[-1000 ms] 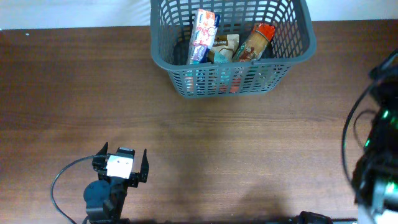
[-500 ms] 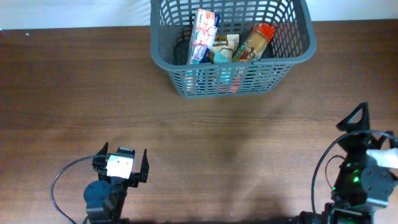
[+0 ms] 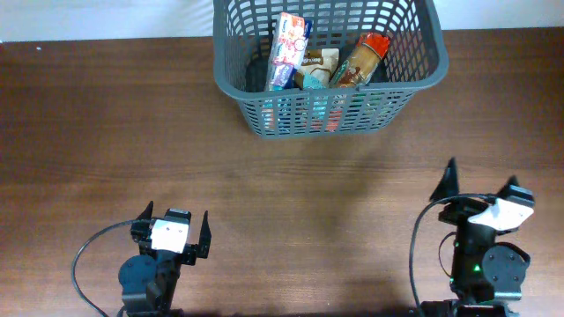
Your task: Pack container
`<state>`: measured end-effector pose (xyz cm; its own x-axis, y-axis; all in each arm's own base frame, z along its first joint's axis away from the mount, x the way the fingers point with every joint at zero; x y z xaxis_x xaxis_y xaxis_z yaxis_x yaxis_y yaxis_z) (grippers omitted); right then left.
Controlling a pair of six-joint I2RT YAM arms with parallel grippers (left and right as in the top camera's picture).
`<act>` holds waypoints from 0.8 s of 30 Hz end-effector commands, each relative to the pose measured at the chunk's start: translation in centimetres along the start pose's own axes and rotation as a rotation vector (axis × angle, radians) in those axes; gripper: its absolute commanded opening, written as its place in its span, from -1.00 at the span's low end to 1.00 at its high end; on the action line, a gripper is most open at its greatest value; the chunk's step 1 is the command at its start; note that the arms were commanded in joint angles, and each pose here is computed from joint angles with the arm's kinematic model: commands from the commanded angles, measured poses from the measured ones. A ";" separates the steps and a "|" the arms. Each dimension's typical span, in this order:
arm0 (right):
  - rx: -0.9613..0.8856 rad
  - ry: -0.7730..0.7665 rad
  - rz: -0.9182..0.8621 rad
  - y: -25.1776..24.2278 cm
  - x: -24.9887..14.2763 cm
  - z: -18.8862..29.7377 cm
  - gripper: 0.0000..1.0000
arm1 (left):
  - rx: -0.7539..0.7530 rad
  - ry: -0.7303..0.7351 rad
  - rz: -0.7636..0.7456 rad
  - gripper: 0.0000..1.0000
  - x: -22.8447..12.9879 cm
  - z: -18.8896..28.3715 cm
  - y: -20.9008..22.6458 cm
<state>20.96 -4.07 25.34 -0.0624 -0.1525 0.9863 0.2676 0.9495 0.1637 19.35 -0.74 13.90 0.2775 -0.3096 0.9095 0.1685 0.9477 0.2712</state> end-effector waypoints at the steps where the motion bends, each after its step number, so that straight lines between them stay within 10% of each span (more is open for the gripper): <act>1: 0.051 0.019 0.076 0.8 -1.4 0.2 0.98 | 0.014 0.002 0.011 0.99 -0.2 0.0 0.2; 24: 0.154 0.049 0.078 1.0 -8.3 1.2 0.98 | 0.014 0.002 0.011 0.98 -0.2 0.0 0.2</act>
<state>20.56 -2.03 17.82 -0.0198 -0.0882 0.9959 0.1501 0.9846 0.0902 19.35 -0.74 13.90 0.2775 -0.3096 0.9095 0.1685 0.9477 0.2712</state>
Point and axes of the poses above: each gripper's point midway between its finger pads, its own z axis back along the fingers, its own y axis along the line the jaws close on, x = y × z, the point moved 4 cm from there along z, back along the fingers, and after that the axes turned 5 degrees about -z, right-handed, at the moved point
